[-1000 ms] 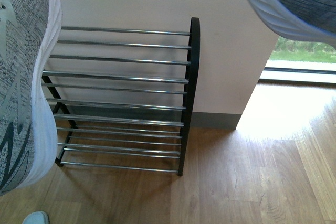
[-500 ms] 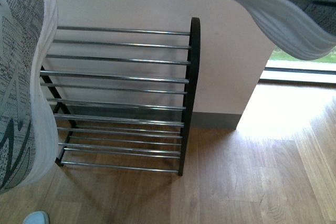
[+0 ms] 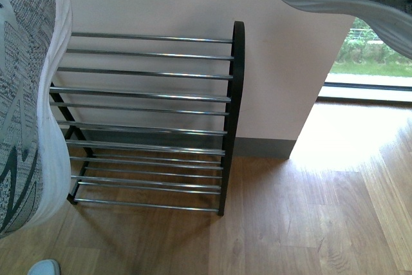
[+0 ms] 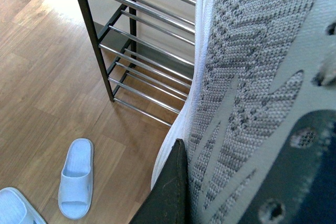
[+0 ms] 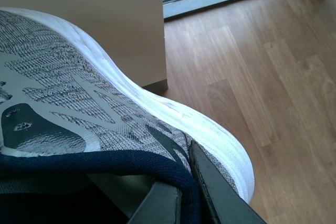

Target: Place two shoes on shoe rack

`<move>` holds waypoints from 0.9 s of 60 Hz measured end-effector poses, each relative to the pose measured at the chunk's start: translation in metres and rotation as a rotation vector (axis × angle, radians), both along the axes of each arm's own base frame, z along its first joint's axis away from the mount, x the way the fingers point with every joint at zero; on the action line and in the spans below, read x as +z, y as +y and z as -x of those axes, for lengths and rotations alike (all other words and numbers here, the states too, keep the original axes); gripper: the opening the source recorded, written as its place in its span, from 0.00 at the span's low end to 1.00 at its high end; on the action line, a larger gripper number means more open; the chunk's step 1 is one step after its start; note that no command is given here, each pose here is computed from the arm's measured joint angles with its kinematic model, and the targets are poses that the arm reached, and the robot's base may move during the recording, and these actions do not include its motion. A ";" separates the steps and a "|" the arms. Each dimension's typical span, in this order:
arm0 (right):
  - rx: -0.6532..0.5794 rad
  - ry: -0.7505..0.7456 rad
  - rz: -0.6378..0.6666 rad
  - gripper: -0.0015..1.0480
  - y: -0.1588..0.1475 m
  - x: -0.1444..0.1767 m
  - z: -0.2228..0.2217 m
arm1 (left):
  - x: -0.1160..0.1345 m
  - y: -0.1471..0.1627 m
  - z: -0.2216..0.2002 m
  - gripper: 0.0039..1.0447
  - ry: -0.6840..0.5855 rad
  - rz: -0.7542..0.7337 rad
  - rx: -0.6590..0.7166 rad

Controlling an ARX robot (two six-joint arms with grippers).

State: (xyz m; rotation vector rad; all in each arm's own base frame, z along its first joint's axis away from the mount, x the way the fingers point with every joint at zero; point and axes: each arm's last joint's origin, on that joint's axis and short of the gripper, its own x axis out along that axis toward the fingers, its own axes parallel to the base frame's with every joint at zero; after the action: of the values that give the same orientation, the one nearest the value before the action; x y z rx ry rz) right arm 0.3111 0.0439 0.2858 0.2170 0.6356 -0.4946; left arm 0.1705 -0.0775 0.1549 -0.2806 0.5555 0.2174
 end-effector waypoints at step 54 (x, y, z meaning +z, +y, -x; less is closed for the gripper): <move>-0.359 -0.024 -0.027 0.02 0.037 0.013 -0.023 | 0.000 0.000 0.000 0.02 0.000 -0.001 0.001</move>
State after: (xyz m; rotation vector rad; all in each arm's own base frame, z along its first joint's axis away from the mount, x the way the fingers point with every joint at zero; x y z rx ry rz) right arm 0.3338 0.0809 0.2984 0.3654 0.5823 -0.8273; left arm 0.1705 -0.0775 0.1549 -0.2803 0.5549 0.2183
